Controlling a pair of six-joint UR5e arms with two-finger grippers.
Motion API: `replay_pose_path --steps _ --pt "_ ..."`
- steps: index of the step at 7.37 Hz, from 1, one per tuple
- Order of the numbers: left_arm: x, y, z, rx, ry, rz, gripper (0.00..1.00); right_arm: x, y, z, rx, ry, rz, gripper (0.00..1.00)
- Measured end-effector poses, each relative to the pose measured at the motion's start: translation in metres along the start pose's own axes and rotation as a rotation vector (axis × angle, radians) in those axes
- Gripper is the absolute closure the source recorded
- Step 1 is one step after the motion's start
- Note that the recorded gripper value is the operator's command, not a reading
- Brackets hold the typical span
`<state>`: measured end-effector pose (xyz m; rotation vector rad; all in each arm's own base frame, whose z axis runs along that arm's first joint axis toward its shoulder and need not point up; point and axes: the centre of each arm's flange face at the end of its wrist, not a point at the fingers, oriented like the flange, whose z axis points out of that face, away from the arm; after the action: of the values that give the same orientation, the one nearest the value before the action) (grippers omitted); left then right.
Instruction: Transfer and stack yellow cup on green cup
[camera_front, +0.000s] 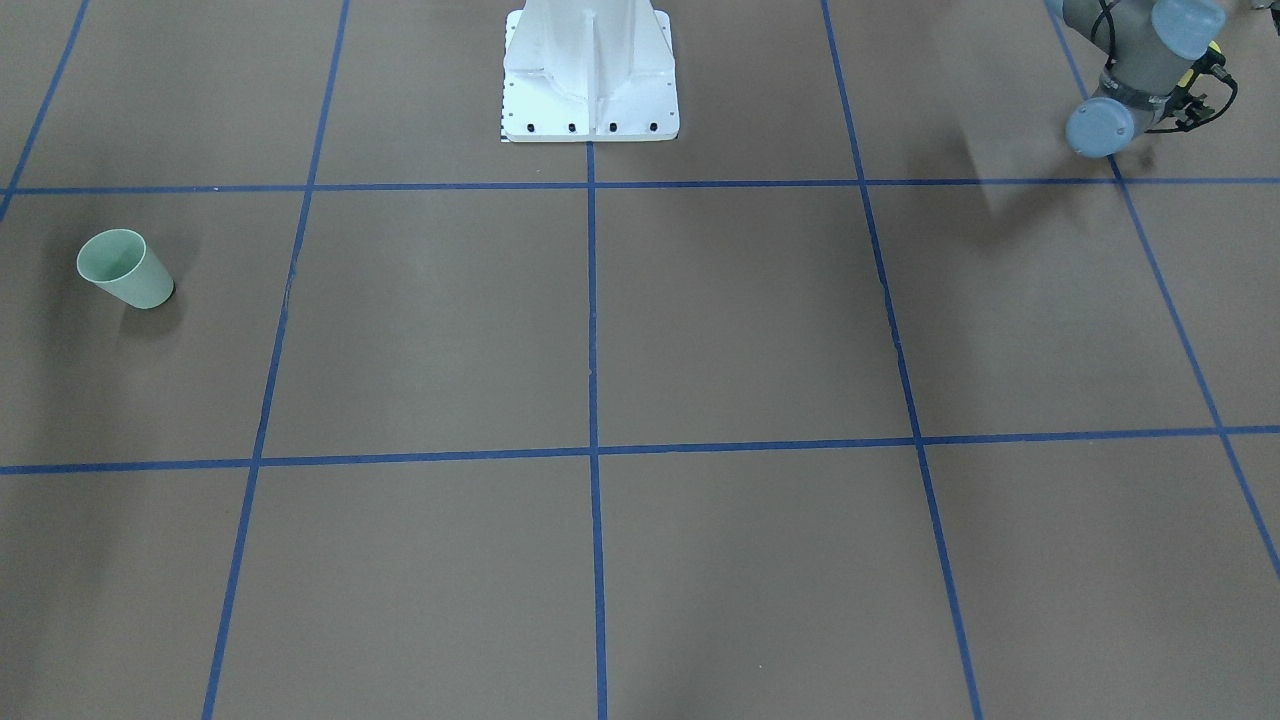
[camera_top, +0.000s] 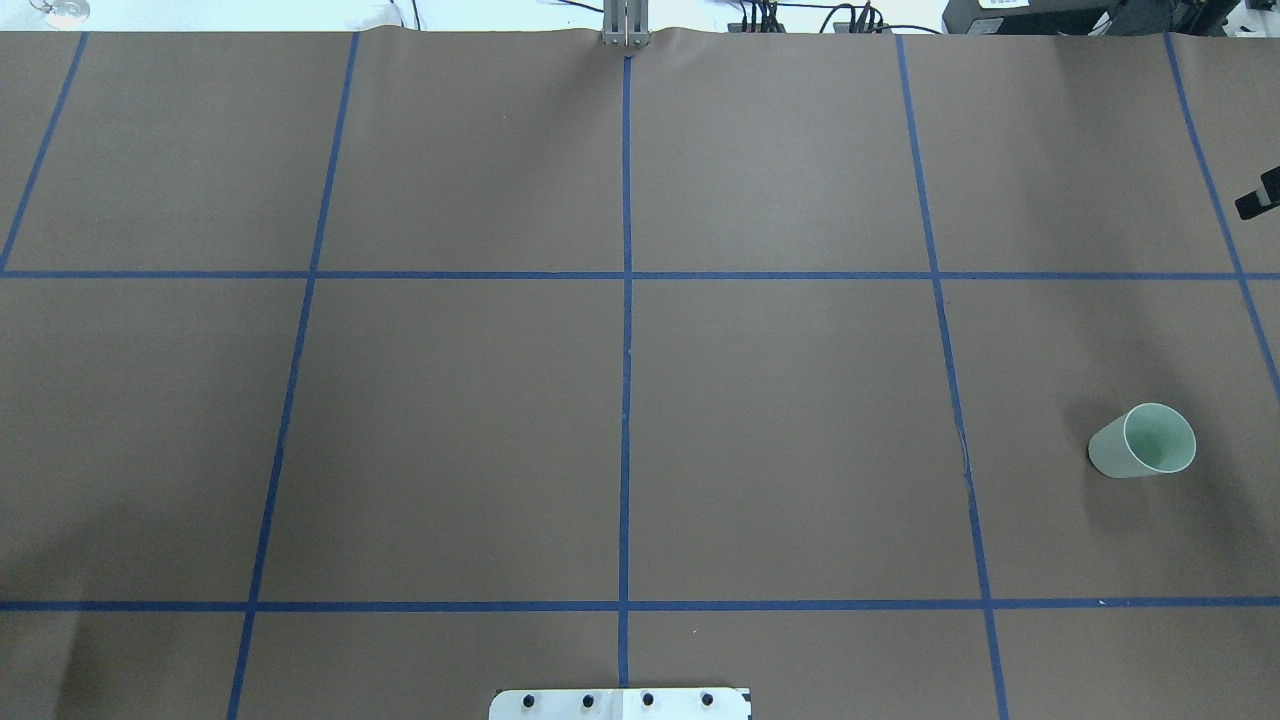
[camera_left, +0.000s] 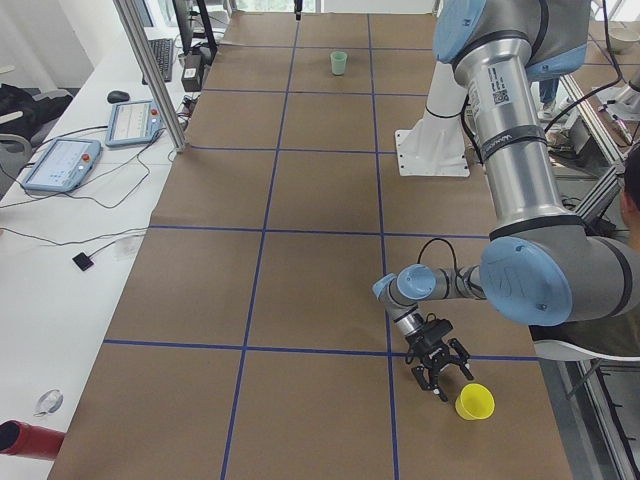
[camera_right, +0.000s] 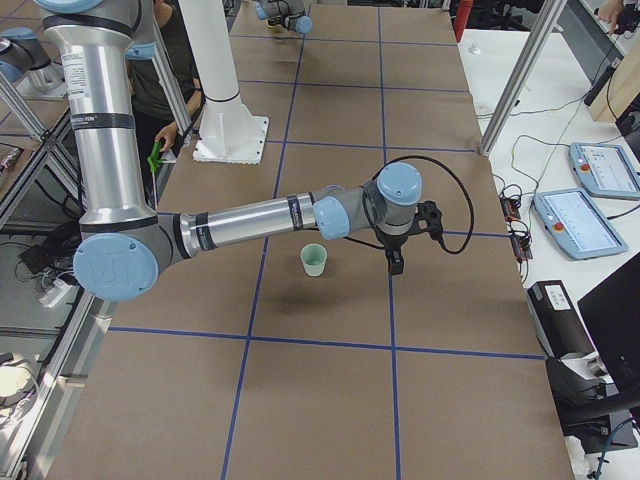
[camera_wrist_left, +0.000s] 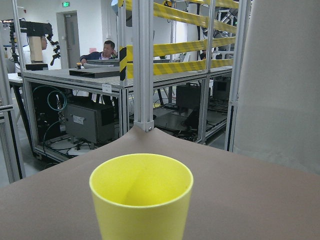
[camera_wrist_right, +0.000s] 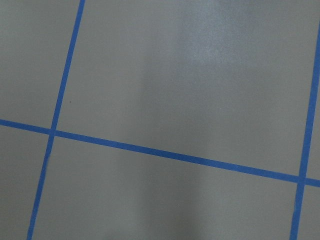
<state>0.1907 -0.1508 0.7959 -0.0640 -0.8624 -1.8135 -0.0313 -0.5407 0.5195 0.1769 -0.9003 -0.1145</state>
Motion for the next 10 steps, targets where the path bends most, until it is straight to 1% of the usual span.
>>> replay_pose_path --steps 2,4,6,7,8,9,10 --pt "-0.007 0.002 0.008 0.015 -0.008 0.008 0.06 0.0 0.0 0.0 0.001 0.0 -0.001 0.0" --pt "-0.006 0.006 0.018 0.021 -0.002 0.014 0.07 0.0 0.0 0.0 0.001 0.001 -0.001 0.0" --pt "-0.003 0.009 0.028 0.025 0.004 0.017 0.09 0.0 0.0 0.0 0.001 0.001 0.0 0.0" --pt "-0.002 0.011 0.033 0.025 0.01 0.018 0.14 0.0 0.0 0.0 0.001 0.001 -0.001 0.0" --pt "-0.001 0.012 0.037 0.026 0.015 0.021 0.32 0.0 0.0 0.0 0.002 0.0 -0.002 0.0" --pt "-0.002 0.013 0.038 0.026 0.019 0.016 0.58 -0.001 0.0 -0.001 0.002 0.0 -0.002 0.0" --pt "-0.003 0.013 0.04 0.028 0.023 0.005 0.73 -0.001 0.0 -0.001 0.003 0.001 -0.003 0.0"
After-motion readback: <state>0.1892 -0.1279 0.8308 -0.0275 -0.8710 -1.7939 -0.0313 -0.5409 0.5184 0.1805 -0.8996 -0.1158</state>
